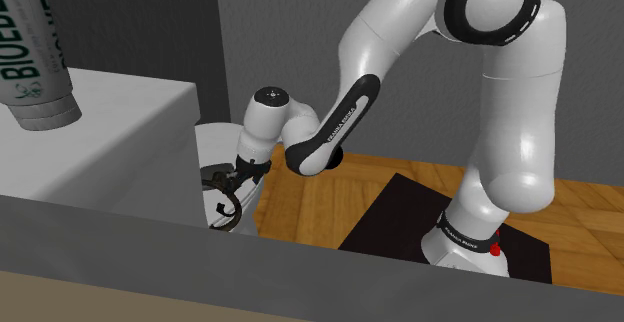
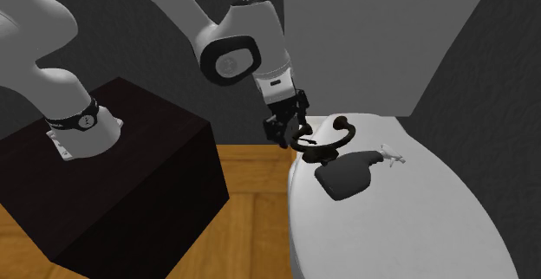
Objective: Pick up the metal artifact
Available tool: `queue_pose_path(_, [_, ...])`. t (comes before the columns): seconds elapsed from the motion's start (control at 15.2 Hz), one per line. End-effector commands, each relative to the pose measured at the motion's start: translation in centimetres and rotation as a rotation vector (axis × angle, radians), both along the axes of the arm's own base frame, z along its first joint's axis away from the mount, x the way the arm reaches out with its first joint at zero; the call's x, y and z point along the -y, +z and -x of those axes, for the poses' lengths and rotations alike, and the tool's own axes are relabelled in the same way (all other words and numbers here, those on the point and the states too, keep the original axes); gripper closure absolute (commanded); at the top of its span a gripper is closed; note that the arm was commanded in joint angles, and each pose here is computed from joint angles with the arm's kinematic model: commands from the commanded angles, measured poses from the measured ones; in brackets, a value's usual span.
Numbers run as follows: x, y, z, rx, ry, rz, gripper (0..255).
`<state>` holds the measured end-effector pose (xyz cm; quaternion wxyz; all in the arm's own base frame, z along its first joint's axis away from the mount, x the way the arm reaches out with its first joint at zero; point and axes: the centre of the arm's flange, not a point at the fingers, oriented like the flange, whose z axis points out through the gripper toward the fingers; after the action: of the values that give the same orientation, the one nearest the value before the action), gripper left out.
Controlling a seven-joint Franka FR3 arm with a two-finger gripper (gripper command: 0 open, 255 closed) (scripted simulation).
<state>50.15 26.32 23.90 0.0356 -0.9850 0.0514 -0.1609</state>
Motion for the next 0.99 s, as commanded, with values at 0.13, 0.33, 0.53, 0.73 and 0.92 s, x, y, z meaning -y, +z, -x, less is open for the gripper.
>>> queue_pose_path(0.13, [-1.4,-1.9,-1.9,0.027,-0.007,-0.007,0])
queue_pose_path(0.33, [-1.4,-3.5,-1.9,0.027,-0.007,-0.007,0])
queue_pose_path(0.53, [-1.4,-5.4,-1.9,0.027,-0.007,-0.007,0])
queue_pose_path(0.73, [-1.3,-5.4,-1.9,0.027,-0.007,-0.007,255])
queue_pose_path(0.92, [-1.3,-5.4,-1.9,0.027,-0.007,-0.007,255])
